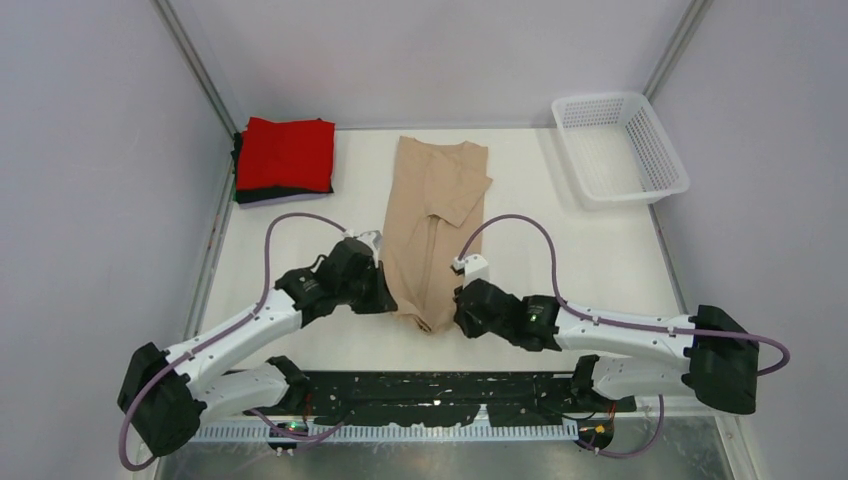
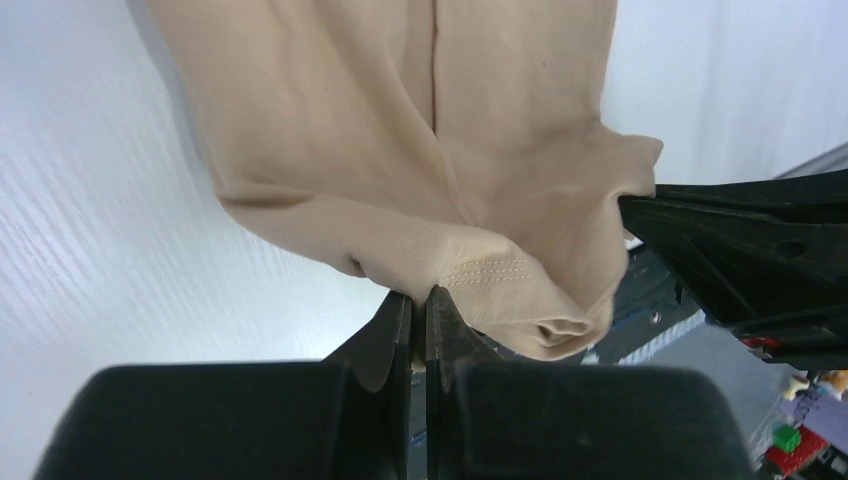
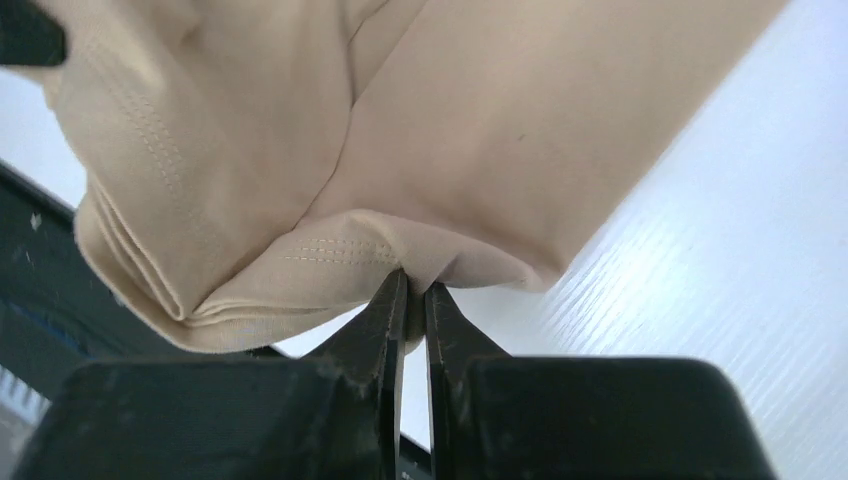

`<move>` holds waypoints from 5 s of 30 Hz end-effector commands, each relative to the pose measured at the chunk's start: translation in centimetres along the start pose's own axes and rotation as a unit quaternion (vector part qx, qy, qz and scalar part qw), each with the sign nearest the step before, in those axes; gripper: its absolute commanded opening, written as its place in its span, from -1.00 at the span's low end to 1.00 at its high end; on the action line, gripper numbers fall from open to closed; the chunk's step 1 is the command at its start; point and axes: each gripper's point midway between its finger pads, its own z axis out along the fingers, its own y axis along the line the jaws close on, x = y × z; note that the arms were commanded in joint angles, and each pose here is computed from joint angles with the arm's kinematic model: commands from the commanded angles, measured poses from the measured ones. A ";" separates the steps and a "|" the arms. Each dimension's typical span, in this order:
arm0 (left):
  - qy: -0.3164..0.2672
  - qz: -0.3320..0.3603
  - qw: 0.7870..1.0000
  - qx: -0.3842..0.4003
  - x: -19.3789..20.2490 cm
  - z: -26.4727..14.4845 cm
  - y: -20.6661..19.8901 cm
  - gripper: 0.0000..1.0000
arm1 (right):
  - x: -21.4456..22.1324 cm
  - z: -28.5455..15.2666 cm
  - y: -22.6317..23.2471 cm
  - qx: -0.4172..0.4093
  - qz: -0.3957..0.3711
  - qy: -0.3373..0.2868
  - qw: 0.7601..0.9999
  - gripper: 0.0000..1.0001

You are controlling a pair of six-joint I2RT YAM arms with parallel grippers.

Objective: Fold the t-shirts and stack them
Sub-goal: Fold the folded rectangular tshirt in 1/3 of the way, then grab one side of the 2/3 rectangular tshirt with both arms, then fold the long partially folded tshirt into a neat square

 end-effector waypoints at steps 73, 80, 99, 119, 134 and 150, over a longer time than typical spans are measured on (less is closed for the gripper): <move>0.029 -0.160 0.985 -0.060 -6.8 8.1 9.5 0.31 | -5.9 5.7 -9.8 0.007 0.183 -0.095 0.978 0.80; 0.051 -0.169 0.983 -0.056 -7.1 10.2 9.7 -0.39 | -4.3 6.6 -9.5 0.008 0.179 -0.069 0.981 0.51; 0.051 -0.165 0.982 -0.079 -4.5 7.3 10.3 -1.00 | -0.8 6.4 -6.9 -0.024 0.170 0.014 0.985 -0.89; -0.182 -0.099 0.978 0.030 -2.0 -8.9 4.2 -1.00 | -3.7 -7.4 3.2 -0.283 0.113 -0.005 0.952 -0.89; -0.259 -0.104 0.959 -0.052 -13.9 -9.7 3.5 -1.00 | -12.7 -4.8 -4.0 -0.228 0.186 -0.045 0.955 -0.89; -0.231 -0.094 0.963 -0.105 -23.8 -4.1 5.2 -1.00 | -17.9 0.3 -11.2 -0.165 0.235 -0.054 0.956 -0.90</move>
